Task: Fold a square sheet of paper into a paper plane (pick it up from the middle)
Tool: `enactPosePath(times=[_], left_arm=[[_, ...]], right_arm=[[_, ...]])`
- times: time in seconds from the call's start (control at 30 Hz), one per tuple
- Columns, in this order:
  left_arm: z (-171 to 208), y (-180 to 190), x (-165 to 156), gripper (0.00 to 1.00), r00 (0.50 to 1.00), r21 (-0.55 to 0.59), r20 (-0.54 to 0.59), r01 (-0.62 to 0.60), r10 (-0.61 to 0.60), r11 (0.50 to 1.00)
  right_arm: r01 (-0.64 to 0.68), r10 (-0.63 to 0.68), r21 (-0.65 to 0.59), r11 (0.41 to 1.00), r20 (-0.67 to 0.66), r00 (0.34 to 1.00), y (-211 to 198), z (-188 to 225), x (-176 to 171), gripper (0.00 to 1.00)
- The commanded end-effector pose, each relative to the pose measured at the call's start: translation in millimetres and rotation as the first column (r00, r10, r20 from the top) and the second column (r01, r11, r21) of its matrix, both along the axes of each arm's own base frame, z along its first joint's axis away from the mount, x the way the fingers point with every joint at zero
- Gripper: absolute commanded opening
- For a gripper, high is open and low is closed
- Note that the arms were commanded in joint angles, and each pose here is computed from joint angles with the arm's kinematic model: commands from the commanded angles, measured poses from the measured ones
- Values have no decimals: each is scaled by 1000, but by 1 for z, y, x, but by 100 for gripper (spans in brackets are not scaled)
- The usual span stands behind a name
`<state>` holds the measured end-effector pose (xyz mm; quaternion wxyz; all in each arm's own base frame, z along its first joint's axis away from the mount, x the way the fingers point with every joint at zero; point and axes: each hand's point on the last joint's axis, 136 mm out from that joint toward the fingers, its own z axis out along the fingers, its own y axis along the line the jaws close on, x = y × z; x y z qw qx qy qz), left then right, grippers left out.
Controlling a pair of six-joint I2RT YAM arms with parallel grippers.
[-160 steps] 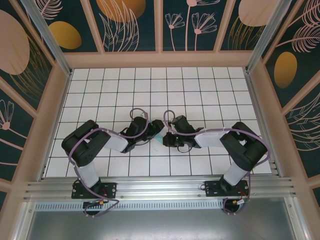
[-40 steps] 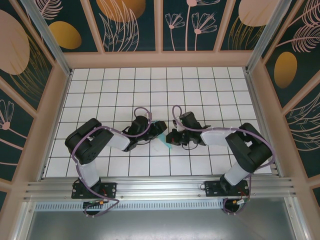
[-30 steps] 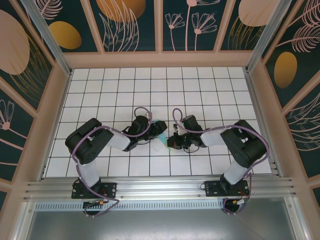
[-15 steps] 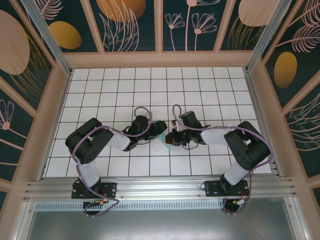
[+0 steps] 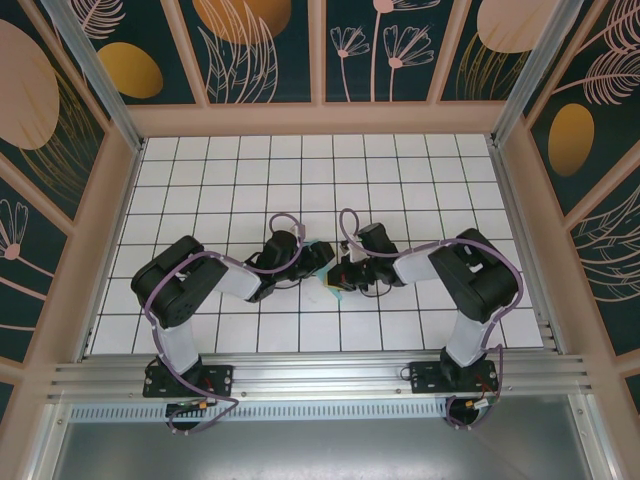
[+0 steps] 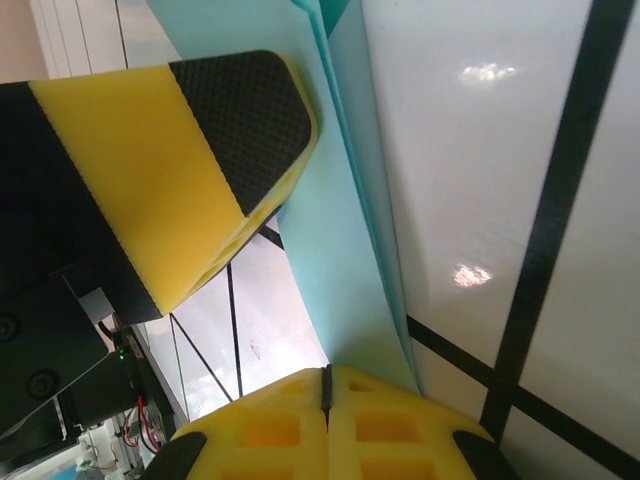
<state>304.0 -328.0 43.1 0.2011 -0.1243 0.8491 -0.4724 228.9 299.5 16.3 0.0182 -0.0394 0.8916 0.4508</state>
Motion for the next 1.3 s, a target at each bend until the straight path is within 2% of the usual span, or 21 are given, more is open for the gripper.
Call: enactPosePath(times=[0.0, 0.33, 0.53, 0.77, 0.9, 1.07, 1.27], left_arm=[[-28, 13, 0, 57, 999, 143, -22, 31, -28, 989], [-27, 27, 19, 58, 995, 188, 67, 55, -68, 981], [-25, 28, 31, 60, 991, 137, 104, 73, -88, 988], [-30, 30, 41, 60, 994, 134, 72, 77, -87, 988], [-29, 26, 34, 60, 993, 90, 51, 101, -106, 991], [-28, 27, 29, 60, 995, 63, 24, 91, -93, 994], [-15, 24, 30, 60, 998, -15, 8, 57, -57, 998]], right_arm=[[-4, -16, -164, 986, -119, 993, -32, -46, -32, 0], [-16, -9, -175, 984, -141, 990, -53, -52, -39, 0], [-22, -5, -179, 984, -148, 989, -63, -55, -39, 0], [-21, -10, -198, 980, -153, 988, -67, -57, -37, 0], [0, -9, -139, 990, -66, 998, -55, -24, -17, 0], [41, -36, -46, 998, 100, 994, -33, 43, 20, 0], [24, -23, -8, 1000, 128, 992, 0, 58, 31, 0]])
